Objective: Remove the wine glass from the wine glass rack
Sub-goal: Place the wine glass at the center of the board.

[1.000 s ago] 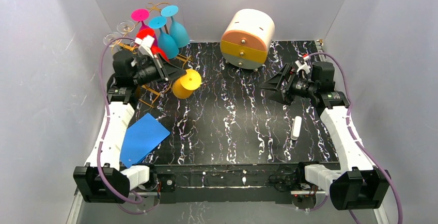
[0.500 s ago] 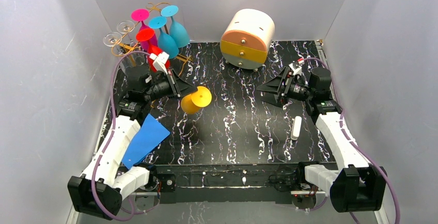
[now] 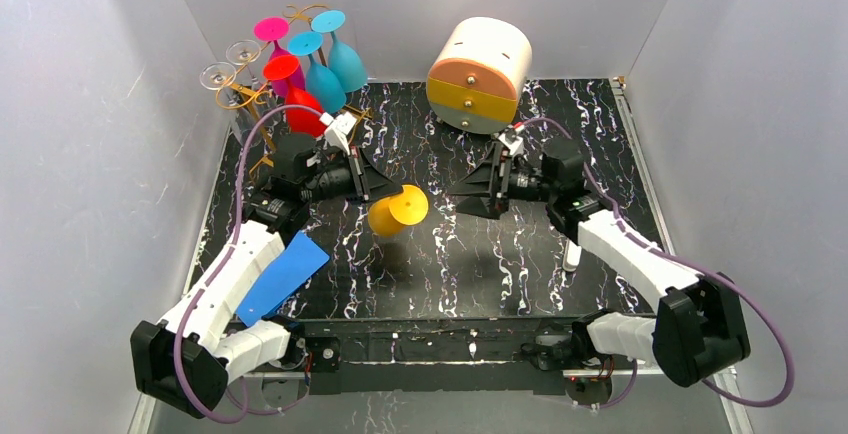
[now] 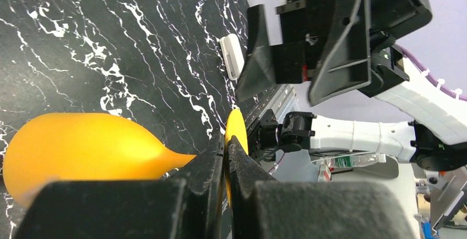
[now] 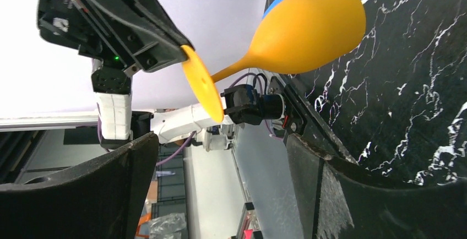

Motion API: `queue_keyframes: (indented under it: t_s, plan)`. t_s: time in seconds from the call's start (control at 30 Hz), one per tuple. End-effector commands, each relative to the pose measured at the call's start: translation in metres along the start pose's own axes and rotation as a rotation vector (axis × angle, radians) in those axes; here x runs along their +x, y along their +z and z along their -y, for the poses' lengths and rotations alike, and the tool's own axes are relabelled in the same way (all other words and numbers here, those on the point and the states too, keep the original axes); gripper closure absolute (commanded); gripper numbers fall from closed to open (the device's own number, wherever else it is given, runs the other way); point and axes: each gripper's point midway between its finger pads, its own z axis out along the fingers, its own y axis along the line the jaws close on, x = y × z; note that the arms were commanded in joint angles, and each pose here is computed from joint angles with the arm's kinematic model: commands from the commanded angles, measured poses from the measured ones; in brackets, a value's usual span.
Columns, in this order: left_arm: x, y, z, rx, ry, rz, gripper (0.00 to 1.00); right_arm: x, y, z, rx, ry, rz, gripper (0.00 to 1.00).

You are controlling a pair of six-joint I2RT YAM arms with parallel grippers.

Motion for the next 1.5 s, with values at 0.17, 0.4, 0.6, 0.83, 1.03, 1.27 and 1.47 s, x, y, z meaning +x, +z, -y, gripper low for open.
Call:
queue_keyframes:
  t_s: [0.17,0.4,0.6,0.83,1.03,1.27,1.47]
  plan:
    - [0.011,0.006,0.025,0.117,0.027,-0.023,1.0,0.014,0.035,-0.015,-0.082,-0.071,-0.056,0.24]
    - [0.005,0.008,0.025,0.107,0.024,0.014,1.0,0.03,0.044,-0.022,-0.147,-0.078,-0.135,0.44]
    - [0.002,0.013,0.026,0.128,-0.015,0.031,1.0,0.037,0.045,-0.026,-0.186,-0.086,-0.163,0.66]
    - [0.003,0.012,0.024,0.118,-0.018,0.041,1.0,0.038,0.042,-0.029,-0.208,-0.108,-0.152,0.94]
    - [0.009,0.011,0.016,0.067,0.005,0.0,0.55,0.036,0.04,-0.027,-0.2,-0.135,-0.114,0.99]
    - [0.016,-0.008,-0.005,-0.121,0.093,-0.052,0.02,0.03,0.036,-0.02,-0.126,-0.181,-0.035,0.99]
    - [0.004,-0.04,-0.019,-0.282,0.259,0.03,0.02,0.027,0.028,-0.013,-0.055,-0.228,0.036,0.99]
